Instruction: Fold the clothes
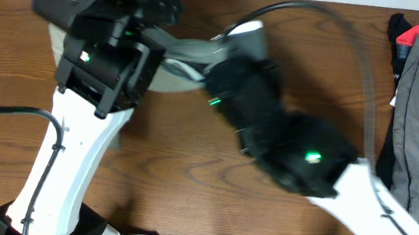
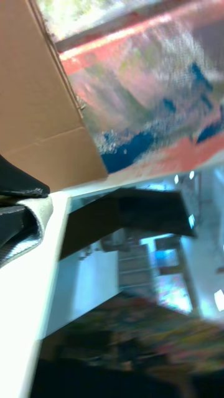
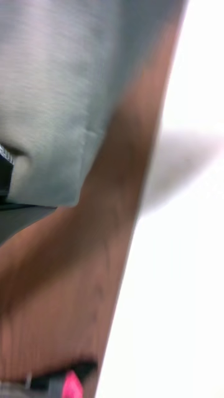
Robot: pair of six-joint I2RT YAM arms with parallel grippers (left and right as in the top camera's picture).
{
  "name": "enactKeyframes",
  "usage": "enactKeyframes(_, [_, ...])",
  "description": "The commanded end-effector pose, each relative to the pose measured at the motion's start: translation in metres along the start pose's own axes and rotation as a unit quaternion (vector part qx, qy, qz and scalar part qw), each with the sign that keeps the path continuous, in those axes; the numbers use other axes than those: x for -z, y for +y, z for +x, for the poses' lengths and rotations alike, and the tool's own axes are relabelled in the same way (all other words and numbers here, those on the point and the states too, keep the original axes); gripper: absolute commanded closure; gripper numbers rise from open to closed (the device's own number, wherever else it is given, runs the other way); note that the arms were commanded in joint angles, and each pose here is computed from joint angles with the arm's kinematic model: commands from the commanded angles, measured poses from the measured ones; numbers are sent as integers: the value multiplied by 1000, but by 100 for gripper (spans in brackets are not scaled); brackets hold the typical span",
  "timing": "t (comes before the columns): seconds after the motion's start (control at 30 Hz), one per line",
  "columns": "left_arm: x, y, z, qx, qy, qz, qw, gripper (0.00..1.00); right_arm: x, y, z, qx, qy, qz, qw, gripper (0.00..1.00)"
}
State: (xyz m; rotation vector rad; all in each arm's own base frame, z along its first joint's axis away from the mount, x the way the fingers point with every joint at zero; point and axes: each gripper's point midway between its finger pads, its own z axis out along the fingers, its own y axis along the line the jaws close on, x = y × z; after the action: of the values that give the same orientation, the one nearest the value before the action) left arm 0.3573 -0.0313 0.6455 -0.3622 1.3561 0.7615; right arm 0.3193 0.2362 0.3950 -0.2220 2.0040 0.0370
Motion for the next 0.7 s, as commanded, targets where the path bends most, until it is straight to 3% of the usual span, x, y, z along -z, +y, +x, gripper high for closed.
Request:
enactKeyframes(0.0, [13,8,-4,2,12,5,1000,94,19,-75,-34,-6,-50,82,995,99])
enactKeyframes(0.23, [45,-10,-3,-19,29,47,998,94,53,-188,-63,-52,-101,185,976,99])
enactKeyframes(0.47, [71,-7,1,-33,56,59,996,94,88,-232,-69,-62,-124,226,964,99])
enactKeyframes(0.67, [84,14,4,-31,81,51,995,94,109,-242,-65,-67,-127,232,962,99])
